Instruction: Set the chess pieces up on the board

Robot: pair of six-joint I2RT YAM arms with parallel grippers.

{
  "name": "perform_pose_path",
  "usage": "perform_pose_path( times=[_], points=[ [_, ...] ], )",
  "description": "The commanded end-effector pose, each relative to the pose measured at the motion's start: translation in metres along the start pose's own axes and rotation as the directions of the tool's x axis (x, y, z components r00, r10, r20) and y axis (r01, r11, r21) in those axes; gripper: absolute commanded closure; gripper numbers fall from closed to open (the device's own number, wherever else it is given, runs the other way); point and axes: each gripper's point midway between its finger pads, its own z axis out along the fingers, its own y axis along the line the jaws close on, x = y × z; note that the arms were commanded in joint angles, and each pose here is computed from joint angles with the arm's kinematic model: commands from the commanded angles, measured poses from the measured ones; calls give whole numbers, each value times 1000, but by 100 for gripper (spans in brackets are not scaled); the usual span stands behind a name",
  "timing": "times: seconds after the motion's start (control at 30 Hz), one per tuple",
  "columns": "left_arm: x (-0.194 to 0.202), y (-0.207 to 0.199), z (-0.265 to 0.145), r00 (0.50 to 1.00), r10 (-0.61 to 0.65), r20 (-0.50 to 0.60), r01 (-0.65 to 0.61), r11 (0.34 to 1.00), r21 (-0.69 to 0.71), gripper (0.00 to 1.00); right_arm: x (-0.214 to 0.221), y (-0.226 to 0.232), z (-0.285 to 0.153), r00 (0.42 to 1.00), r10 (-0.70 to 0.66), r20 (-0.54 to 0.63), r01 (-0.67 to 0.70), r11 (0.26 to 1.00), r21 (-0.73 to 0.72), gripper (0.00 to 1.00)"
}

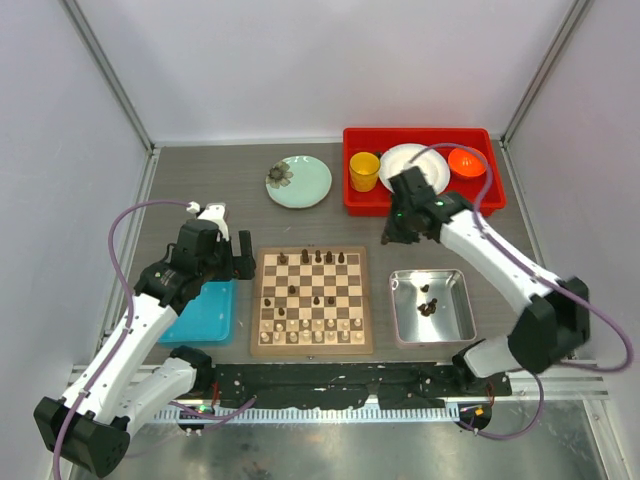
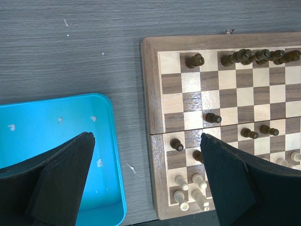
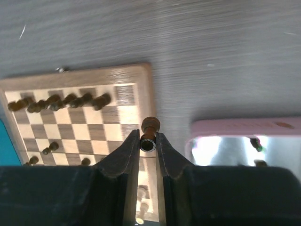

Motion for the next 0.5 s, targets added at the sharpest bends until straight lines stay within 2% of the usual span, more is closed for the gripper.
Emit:
perform_pose_path(
  times=[0.0,0.13,0.47],
  points=[
    [-10,-3,-2,999,7,38,-7,1000,17,0,4,64,18,989,-150,0,149,987,-63,94],
    [-9,-3,-1,999,7,36,-8,1000,18,0,13,72,55,983,-179,-37,179,984,-8,94],
    [-9,-3,-1,999,7,35,-8,1000,21,0,33,80,97,970,-216,-111,218,976,6,94]
  ],
)
